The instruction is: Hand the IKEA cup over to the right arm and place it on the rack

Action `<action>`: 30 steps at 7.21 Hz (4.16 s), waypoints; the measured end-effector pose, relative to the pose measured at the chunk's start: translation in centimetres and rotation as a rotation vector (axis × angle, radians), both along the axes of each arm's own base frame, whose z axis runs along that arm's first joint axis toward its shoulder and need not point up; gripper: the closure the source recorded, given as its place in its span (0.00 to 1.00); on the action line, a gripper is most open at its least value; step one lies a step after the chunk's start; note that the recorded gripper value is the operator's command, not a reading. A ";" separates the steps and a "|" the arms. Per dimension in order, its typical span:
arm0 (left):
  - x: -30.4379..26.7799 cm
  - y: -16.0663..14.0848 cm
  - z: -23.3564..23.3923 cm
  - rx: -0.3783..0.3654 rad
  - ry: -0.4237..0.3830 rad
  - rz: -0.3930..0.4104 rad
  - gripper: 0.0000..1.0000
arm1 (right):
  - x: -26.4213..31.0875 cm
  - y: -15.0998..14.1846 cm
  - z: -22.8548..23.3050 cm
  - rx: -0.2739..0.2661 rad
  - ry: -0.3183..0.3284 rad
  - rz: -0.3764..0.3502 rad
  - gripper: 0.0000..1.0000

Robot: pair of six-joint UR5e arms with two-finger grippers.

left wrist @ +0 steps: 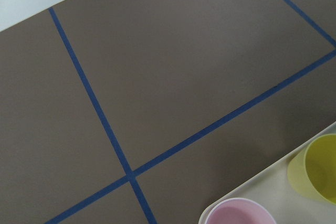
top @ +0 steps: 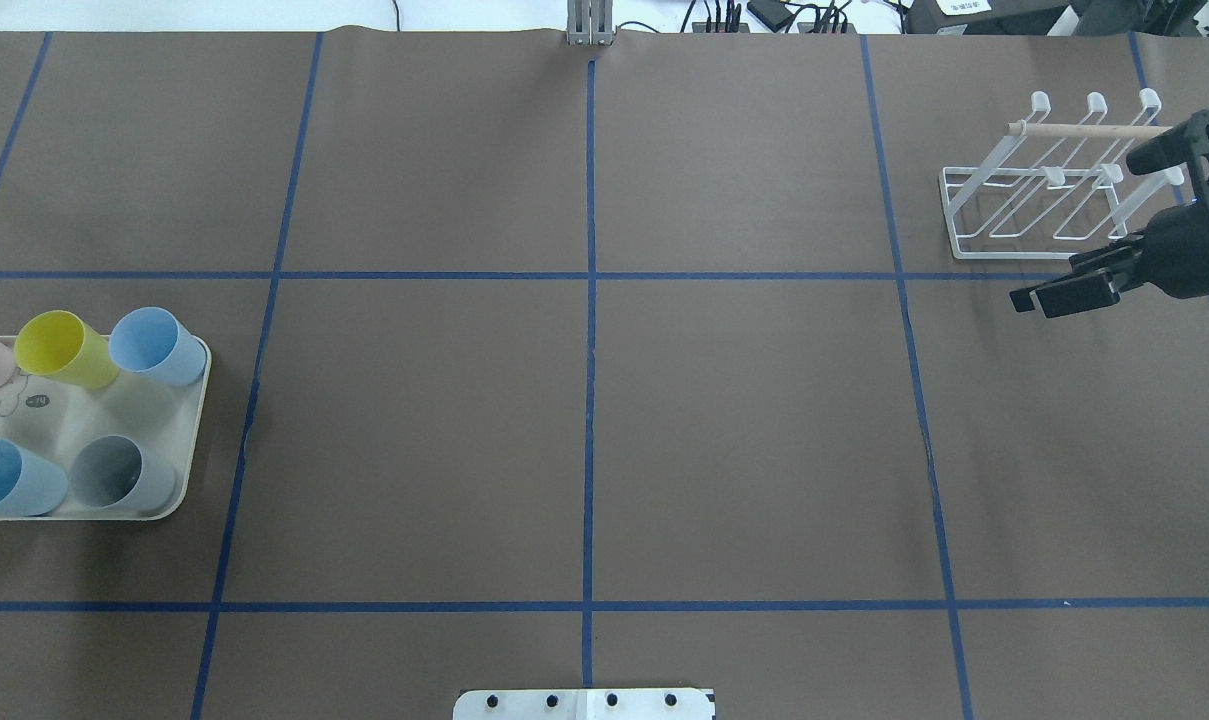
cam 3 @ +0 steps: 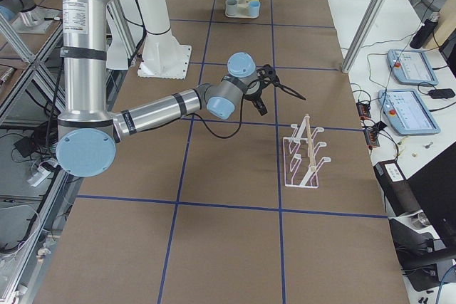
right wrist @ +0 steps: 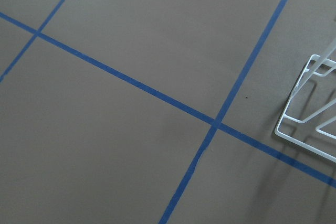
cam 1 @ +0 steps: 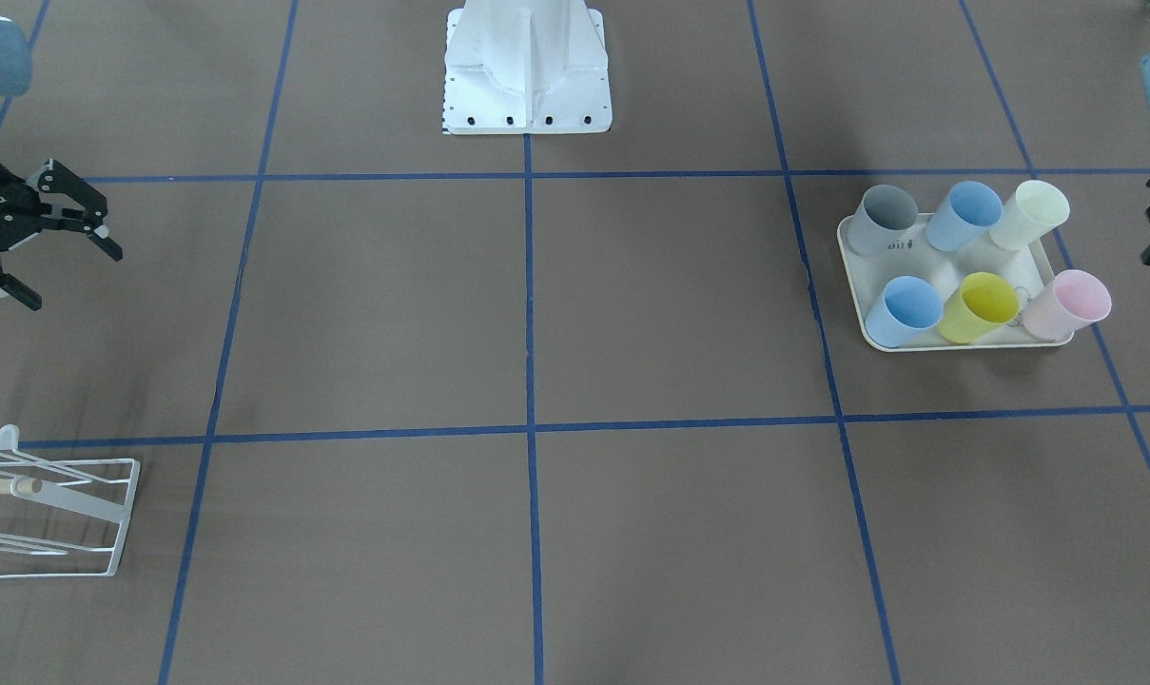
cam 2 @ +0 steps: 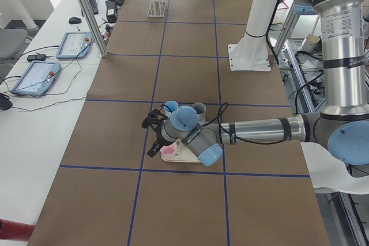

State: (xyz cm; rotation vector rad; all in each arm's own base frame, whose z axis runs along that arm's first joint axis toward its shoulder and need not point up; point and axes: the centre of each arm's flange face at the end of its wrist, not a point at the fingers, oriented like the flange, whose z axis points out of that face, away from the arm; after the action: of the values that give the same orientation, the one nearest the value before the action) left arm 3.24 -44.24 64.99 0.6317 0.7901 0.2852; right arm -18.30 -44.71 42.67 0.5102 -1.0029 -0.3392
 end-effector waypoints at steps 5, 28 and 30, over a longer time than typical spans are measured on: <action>3.8 0.8 4.2 -0.037 -0.035 -0.024 0.19 | -0.8 0.4 -0.2 0.001 -0.002 -0.006 0.01; 12.0 4.1 -37.5 -0.785 0.829 -0.163 1.00 | -24.3 6.0 -14.9 0.606 -0.391 0.092 0.05; 19.1 5.1 -41.7 -0.920 0.959 -0.179 1.00 | -25.5 7.4 -15.6 0.714 -0.407 0.080 0.02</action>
State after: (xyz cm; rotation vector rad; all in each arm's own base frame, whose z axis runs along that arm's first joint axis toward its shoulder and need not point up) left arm 22.35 -39.16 23.26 -0.0930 1.6194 -0.5899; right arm -43.85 -37.32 27.05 1.3012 -1.2399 -0.5373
